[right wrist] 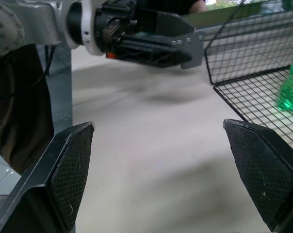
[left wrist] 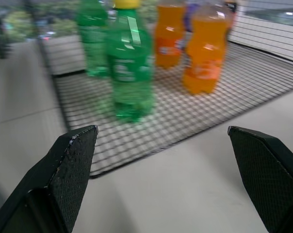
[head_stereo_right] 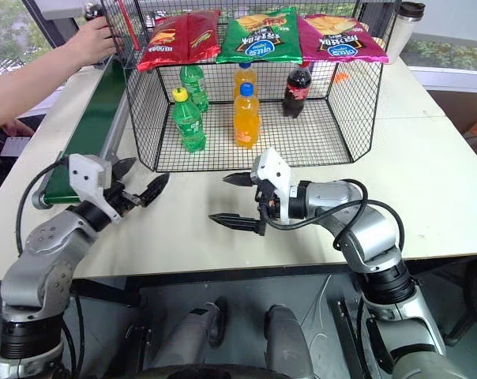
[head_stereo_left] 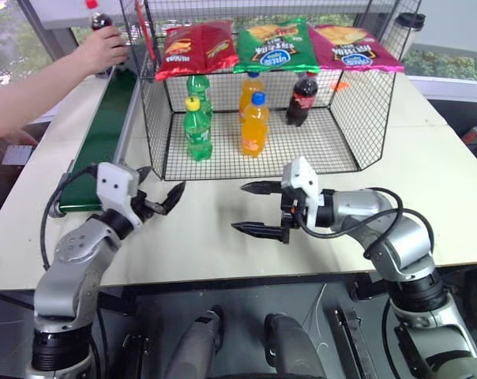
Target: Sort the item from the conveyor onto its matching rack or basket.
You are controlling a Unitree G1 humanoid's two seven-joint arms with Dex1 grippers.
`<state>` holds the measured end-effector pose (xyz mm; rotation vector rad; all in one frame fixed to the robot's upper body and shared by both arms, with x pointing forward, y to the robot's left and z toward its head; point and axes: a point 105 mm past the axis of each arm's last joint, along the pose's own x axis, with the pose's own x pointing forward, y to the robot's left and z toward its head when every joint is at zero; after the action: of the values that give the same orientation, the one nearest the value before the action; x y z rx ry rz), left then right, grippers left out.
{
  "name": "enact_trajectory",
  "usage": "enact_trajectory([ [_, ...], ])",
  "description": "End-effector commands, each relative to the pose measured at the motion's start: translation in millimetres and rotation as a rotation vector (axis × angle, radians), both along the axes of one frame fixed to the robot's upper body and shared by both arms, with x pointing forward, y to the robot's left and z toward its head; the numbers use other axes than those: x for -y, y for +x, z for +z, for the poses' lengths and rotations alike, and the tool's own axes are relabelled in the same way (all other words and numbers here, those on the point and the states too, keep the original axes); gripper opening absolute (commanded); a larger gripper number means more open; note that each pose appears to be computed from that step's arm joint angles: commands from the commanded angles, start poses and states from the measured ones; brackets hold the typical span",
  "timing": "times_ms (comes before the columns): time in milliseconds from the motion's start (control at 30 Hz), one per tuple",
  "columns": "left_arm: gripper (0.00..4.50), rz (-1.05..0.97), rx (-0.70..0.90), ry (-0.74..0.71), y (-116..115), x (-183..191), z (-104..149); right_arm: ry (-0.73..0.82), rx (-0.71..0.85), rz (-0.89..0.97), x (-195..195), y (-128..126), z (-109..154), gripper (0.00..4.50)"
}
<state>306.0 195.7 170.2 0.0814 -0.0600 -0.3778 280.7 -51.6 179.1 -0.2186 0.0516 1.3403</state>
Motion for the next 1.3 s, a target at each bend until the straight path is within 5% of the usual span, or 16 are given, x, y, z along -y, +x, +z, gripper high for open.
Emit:
enact_trajectory([
  [33, 4.5, 0.065, 0.071, 0.011, -8.5, -20.3, 22.2, 0.018, 0.054, 0.053, -7.3, -5.8, 11.5, 4.41],
  [433, 4.5, 0.105, 0.059, 0.008, -14.5, -34.0, 26.6, 0.026, 0.044, 0.058, -9.6, -0.9, 12.9, 4.41],
  [767, 4.5, 0.259, 0.078, 0.005, -12.4, -67.1, 28.0, 0.112, 0.073, -0.119, -10.6, 33.0, 23.0, 4.41],
  [967, 4.5, 0.498, 0.108, -0.1, -19.7, -117.9, 25.1, 0.107, 0.085, -0.108, -12.5, 33.4, 23.2, 4.41],
  [1300, 4.5, 0.587, 0.083, -0.098, -27.0, -141.2, 8.6, 0.073, 0.065, 0.033, -6.5, 11.7, 23.3, 4.41],
])
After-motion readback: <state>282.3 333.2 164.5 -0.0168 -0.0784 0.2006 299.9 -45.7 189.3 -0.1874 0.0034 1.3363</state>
